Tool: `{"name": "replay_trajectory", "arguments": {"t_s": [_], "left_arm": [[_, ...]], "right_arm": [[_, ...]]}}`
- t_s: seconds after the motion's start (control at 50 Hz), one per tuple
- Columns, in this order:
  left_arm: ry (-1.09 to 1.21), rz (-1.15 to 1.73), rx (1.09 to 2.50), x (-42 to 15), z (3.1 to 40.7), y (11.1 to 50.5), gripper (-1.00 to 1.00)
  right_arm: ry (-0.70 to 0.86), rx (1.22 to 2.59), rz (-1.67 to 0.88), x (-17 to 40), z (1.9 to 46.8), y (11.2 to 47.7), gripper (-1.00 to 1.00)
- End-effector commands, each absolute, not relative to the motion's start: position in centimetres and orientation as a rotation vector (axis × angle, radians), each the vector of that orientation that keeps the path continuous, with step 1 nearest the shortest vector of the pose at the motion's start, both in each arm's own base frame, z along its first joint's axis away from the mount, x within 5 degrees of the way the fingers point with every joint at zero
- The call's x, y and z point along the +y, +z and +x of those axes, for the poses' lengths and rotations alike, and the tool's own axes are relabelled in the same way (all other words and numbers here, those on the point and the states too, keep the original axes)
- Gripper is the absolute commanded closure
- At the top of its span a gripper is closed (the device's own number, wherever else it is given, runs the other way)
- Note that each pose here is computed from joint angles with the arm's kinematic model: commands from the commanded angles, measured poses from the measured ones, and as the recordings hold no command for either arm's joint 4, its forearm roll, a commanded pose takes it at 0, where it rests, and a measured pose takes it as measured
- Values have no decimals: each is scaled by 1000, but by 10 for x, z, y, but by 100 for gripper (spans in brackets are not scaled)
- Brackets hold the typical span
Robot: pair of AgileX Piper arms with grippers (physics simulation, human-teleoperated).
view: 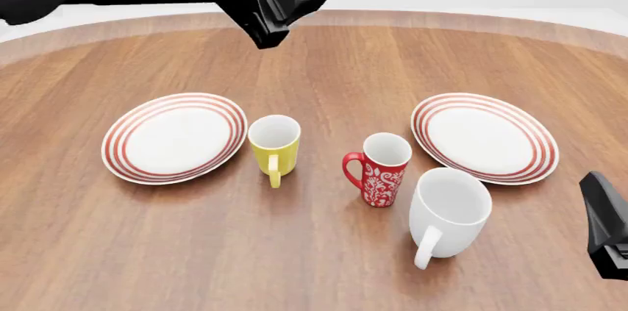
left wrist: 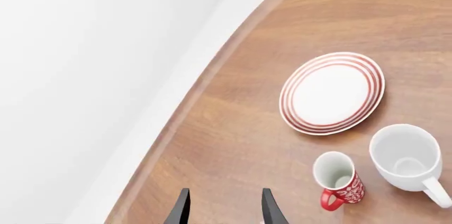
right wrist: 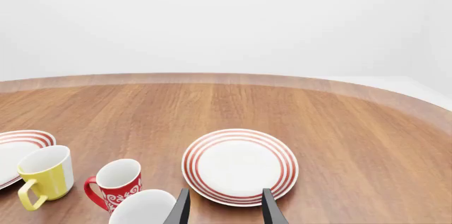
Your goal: Put the red mug on the left plate.
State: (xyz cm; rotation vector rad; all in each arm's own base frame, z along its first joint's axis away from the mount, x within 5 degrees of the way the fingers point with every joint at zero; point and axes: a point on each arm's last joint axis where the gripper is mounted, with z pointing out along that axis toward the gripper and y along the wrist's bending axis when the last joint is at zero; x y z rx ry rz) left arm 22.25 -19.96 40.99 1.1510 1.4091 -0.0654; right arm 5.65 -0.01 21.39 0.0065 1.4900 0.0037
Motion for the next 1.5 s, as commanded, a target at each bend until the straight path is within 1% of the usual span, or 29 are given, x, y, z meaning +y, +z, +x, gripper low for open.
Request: {"name": "replay_trajectory", "arguments": {"t_s": [0.02,0.12,0.26,1.18,1.5], "left_arm": [[-86,1188,1448,-212,228,378,-100],[-83,1226,1468,-217,229,360,-100],[-102,1253,1491,-222,227,344,-100],[-179,1340,1577,-247,217,282,-100],[-189,1336,1608,-252,222,260,-100]], "right_arm": [[3,1489,6,0,56,214,-100],[3,1489,6,0,56,214,-100],[3,1489,6,0,56,214,-100],[3,1489,6,0,56,214,-100],[3,1490,6,0,56,214,-100]]}}
